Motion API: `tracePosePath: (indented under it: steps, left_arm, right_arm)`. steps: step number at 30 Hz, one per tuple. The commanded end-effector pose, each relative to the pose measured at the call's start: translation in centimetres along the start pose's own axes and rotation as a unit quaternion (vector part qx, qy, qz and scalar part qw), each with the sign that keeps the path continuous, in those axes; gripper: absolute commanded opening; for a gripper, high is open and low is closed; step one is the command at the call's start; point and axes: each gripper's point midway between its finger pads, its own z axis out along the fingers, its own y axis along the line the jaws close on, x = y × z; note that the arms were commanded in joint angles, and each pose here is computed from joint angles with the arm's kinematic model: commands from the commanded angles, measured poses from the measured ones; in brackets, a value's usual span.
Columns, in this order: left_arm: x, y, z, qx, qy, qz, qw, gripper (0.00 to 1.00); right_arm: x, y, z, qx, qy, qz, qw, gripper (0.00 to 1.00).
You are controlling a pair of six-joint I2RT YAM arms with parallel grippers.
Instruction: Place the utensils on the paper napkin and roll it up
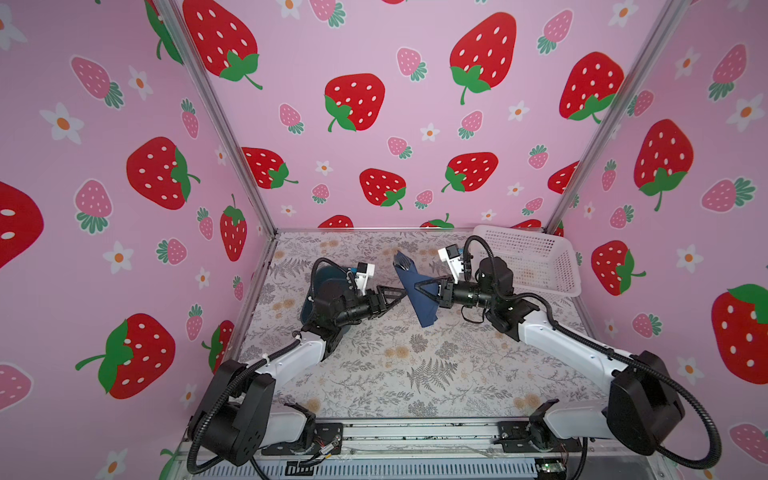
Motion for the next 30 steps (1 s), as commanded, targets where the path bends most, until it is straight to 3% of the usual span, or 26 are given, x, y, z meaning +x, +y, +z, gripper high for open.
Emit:
tracePosePath:
  steps: [1,14,21,30]
  left_arm:
    - [-2.1,-4.4,0.1,0.072,-0.019,0.024,0.997,0.77]
    - [-3.6,-8.1,0.7,0.153,-0.018,0.022,0.988,0.77]
    - [-2.8,-10.3,1.6,0.175,0.007,0.047,0.983,0.76]
    - [-2.4,-11.4,2.0,0.187,0.011,0.054,0.981,0.68]
  right_arm:
    - [-2.9,3.2,-0.7,-0.046,-0.031,-0.028,0.998,0.04]
    - [-4.7,5.5,-1.0,-0.092,-0.048,-0.018,0.994,0.04]
    - [-5.4,6.6,-1.5,-0.106,-0.058,-0.017,0.992,0.04]
    - [-5.9,7.4,-2.0,-0.121,-0.068,-0.015,0.99,0.04]
